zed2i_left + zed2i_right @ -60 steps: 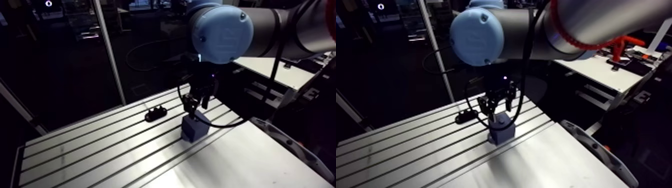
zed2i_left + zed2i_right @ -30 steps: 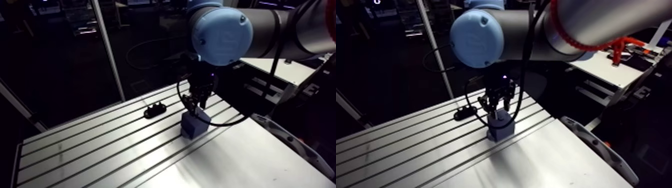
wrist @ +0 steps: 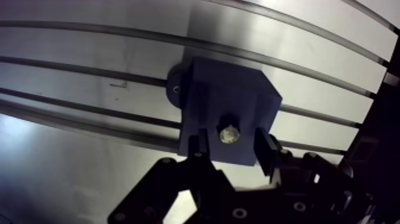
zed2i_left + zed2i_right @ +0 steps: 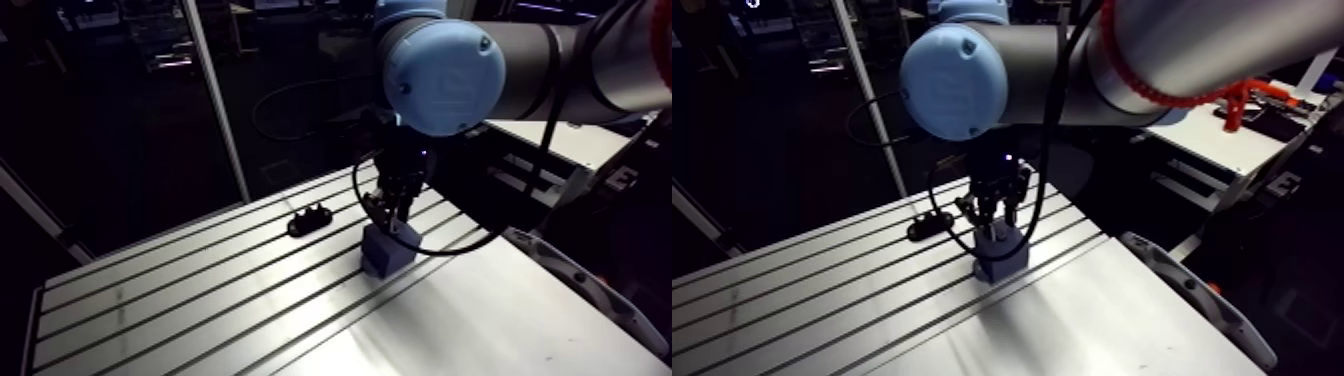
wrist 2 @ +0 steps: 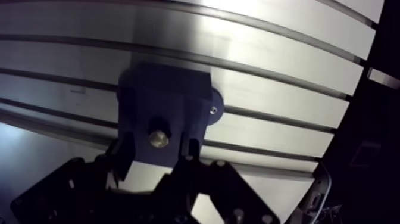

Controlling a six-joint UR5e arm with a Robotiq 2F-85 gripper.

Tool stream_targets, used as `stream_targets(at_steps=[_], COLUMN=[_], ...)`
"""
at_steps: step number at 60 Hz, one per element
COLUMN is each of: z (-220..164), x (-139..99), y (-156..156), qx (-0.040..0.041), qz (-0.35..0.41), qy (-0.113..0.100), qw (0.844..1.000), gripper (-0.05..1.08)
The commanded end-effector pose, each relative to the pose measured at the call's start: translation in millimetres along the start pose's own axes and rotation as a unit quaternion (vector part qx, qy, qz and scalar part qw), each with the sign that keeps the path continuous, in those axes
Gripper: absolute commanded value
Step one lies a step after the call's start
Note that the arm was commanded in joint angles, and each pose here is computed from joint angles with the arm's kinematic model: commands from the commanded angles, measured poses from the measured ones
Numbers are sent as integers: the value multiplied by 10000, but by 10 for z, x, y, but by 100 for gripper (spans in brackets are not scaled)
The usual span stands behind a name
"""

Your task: Pick up the M10 bolt and insert it into the hex recess until seated.

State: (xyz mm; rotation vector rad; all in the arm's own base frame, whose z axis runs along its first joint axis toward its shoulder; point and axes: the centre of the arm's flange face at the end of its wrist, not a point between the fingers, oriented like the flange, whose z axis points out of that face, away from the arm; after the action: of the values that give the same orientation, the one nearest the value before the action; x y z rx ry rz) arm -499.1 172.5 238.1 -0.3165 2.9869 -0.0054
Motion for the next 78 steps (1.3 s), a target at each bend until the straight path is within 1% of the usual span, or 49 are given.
stream_targets(at_steps=[1,5,6,9,10,11,19,49,63,69,78], z=[59,65,77,70,64,56,48,22,25,44,44], x=[-25,-26,-32,-30,-24,-19,-6,-16,-39,-41,-38], y=[-37,-53,-57,-59,-58,-53,-40,-3,34,27,20], qx=[71,83,104,107,103,80,29,5,4,24,24], qz=[18,12,17,19,21,24,22,44,70,60,68], qy=[-21,-11,-11,17,53,82,135,152,147,138,137], qw=[10000,10000,9999,9999,9999,9999,9999,9999,9999,9999,9999], gripper=[50,51,51,52,53,53,53,54,54,54,54])
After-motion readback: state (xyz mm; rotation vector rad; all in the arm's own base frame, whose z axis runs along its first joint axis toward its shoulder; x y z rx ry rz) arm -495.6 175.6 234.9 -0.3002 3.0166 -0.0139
